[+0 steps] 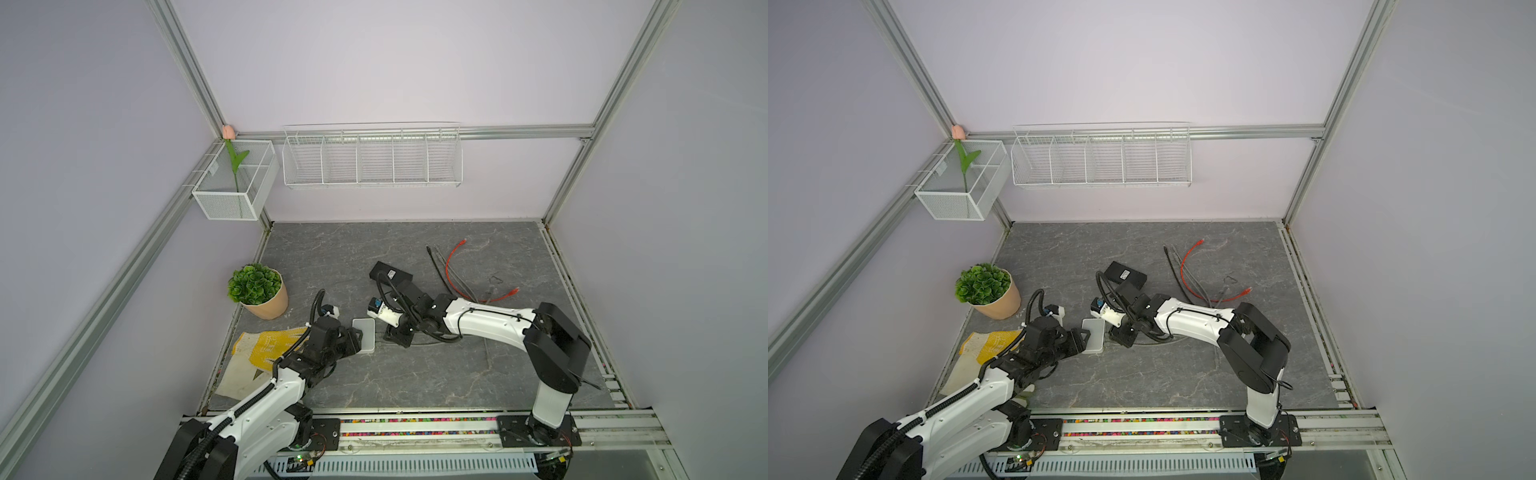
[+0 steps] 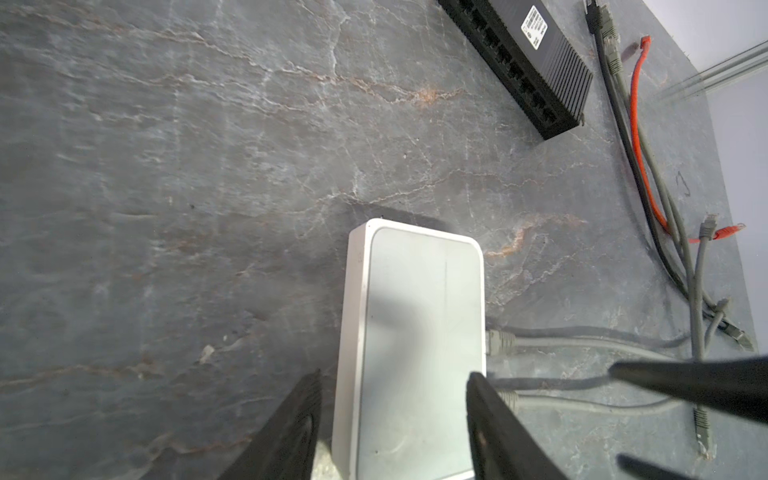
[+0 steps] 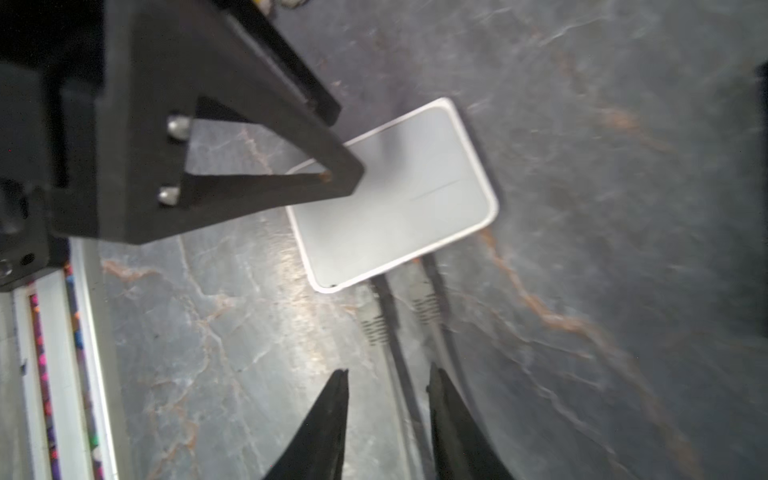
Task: Insert the plug into the switch port
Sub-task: 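Move right gripper to the black cable beside the red cable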
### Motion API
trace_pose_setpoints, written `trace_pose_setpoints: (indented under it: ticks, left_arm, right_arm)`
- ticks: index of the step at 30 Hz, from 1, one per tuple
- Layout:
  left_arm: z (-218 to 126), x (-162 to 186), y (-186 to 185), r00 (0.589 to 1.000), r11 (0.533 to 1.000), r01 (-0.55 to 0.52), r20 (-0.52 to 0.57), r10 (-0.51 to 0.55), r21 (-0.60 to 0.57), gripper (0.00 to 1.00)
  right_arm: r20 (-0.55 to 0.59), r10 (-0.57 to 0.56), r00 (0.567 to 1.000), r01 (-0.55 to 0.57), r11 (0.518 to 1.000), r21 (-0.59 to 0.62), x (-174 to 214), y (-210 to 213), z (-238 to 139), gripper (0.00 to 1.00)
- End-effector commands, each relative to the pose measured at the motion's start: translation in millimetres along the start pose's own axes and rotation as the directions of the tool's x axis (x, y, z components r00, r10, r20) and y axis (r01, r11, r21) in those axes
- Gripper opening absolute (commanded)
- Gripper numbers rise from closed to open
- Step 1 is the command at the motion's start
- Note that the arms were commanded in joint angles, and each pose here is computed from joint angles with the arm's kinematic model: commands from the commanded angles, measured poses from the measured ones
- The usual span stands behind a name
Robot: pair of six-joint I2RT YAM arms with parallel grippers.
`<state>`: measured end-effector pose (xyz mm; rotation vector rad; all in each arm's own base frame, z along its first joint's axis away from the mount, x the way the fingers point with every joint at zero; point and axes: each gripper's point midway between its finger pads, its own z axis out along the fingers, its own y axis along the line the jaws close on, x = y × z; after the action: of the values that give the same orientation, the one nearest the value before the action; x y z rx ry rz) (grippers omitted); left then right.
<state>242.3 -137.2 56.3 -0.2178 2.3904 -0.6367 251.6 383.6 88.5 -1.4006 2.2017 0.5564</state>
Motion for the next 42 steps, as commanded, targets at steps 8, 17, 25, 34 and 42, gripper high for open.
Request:
trace_pose_setpoints:
  ticks: [8, 17, 25, 34, 42]
  left_arm:
    - [13.0, -26.8, -15.3, 0.999, 1.000, 0.005, 0.048, -0.006, 0.026, 0.57]
    - [28.4, -30.0, -21.9, 1.000, 1.000, 0.002, 0.013, -0.003, 0.029, 0.57]
    - [44.9, -28.6, -36.1, 0.998, 0.998, -0.006, -0.061, 0.010, 0.068, 0.56]
    - [45.7, -38.1, -38.6, 0.999, 0.998, -0.012, -0.047, 0.014, 0.055, 0.55]
    - [12.4, -62.9, -34.1, 0.997, 1.000, -0.021, 0.079, 0.019, 0.020, 0.57]
  right_arm:
    - [0.011, 0.317, 0.948, -0.300, 0.884, 0.357, 22.7, -152.2, -54.8, 0.39]
    - [-0.035, 0.443, 0.896, -0.384, 0.812, 0.439, 79.1, -196.8, -56.1, 0.39]
    - [-0.054, 0.511, 0.858, -0.435, 0.777, 0.455, 106.1, -213.0, -47.3, 0.39]
    - [-0.071, 0.533, 0.843, -0.450, 0.771, 0.450, 112.2, -218.2, -41.4, 0.38]
    - [-0.127, 0.565, 0.815, -0.464, 0.769, 0.440, 120.1, -221.6, -32.2, 0.36]
